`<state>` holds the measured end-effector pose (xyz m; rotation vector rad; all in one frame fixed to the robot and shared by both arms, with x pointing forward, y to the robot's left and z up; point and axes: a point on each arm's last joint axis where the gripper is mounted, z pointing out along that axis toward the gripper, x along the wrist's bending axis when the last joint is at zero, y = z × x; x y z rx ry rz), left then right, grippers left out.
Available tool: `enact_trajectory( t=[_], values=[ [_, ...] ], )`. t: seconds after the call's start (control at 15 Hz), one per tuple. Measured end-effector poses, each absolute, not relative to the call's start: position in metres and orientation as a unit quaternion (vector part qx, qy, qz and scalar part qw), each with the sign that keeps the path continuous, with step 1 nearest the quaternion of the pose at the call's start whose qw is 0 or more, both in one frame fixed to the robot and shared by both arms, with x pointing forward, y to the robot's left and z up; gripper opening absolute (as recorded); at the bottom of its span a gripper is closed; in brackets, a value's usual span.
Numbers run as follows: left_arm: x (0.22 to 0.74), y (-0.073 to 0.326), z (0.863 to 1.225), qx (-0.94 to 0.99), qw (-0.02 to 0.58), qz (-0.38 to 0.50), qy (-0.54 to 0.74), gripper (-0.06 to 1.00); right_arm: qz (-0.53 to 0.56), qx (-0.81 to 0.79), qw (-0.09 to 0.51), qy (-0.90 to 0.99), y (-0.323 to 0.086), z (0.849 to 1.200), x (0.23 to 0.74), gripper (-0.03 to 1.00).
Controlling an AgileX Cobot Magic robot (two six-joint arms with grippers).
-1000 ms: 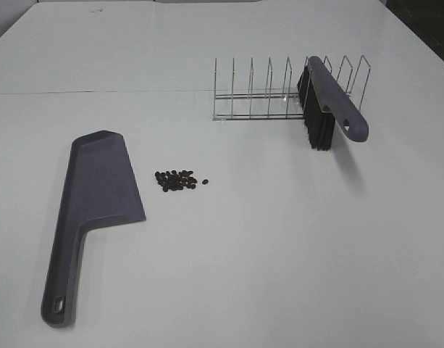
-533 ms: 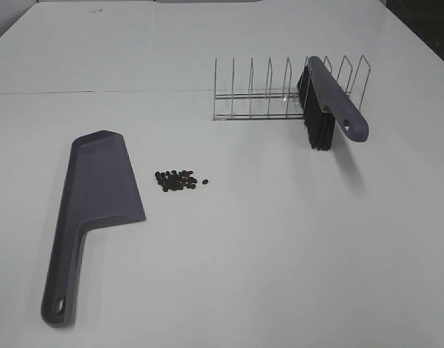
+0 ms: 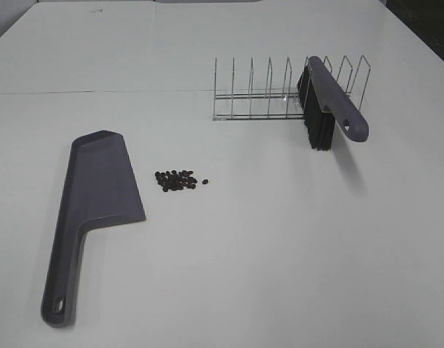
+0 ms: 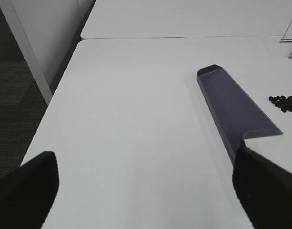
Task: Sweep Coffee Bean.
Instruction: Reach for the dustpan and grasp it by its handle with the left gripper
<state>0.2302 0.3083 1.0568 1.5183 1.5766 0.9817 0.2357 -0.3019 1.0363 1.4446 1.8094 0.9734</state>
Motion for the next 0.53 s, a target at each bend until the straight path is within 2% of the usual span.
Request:
enact_trajectory(
  t=[0.2, 0.53],
  values=[
    [0.24, 0.308, 1.057, 0.602, 0.342, 0.363, 0.623, 0.91, 0.368, 0.547, 0.31, 0.685, -0.302, 1.036, 0.236, 0.72],
    [0.283, 0.306, 1.051, 0.647, 0.252, 0.282, 0.662, 0.91, 0.368, 0.547, 0.31, 0.685, -0.302, 1.036, 0.236, 0.72]
  ],
)
